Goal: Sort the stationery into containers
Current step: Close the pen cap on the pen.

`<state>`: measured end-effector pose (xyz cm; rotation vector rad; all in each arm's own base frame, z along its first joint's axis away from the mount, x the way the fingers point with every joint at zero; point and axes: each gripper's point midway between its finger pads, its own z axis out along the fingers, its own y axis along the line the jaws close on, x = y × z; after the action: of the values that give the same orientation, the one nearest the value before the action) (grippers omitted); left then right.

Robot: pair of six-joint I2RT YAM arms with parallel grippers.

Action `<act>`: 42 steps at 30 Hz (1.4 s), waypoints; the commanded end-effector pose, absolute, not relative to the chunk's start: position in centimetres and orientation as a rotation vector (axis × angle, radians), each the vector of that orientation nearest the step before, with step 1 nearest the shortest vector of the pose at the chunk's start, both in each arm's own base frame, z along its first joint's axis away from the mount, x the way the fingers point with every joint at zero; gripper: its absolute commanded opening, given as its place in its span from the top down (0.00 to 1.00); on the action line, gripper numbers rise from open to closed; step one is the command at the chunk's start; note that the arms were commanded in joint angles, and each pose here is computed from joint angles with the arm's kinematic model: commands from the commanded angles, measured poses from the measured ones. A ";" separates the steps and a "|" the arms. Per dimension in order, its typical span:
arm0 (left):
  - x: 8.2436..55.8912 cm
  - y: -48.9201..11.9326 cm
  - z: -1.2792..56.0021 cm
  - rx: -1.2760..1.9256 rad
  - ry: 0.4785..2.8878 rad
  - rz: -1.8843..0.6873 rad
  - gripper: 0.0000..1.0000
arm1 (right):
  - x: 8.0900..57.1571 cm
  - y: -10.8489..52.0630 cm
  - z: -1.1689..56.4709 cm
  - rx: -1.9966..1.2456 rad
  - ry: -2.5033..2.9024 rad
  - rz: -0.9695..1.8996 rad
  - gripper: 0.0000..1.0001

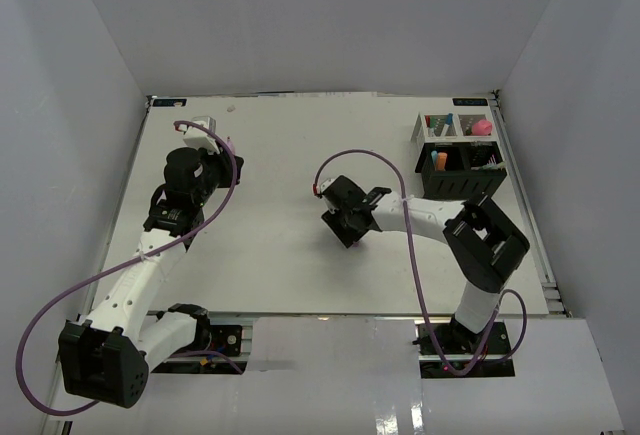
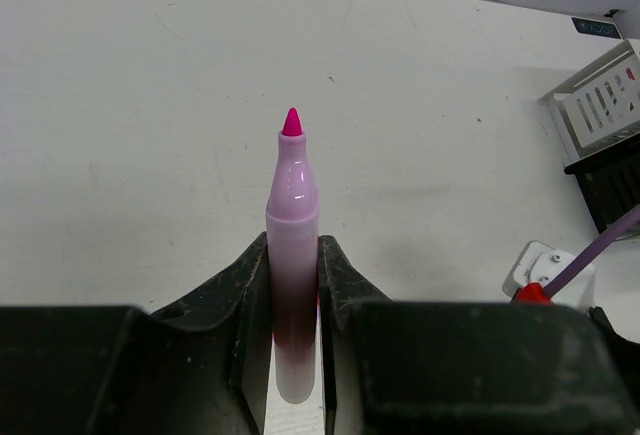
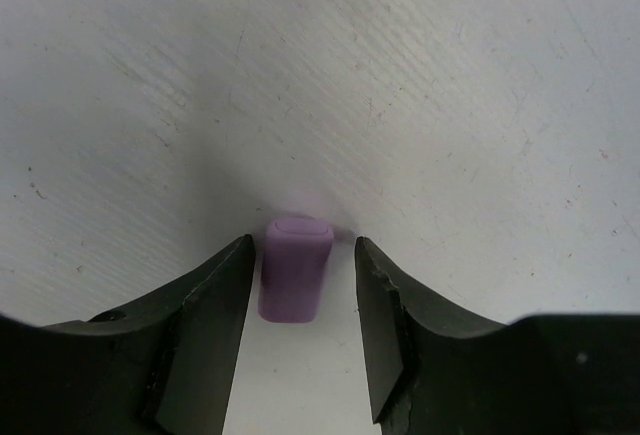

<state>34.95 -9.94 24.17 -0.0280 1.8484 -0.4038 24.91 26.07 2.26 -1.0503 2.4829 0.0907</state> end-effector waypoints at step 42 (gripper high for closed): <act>29.5 -19.3 27.9 0.567 1.595 -0.899 0.84 | 30.8 33.8 38.5 -0.339 1.517 0.652 0.92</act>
<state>30.60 -18.56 26.76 0.4889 1.6689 -0.8766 29.70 32.56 31.48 -0.5170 1.7287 0.5735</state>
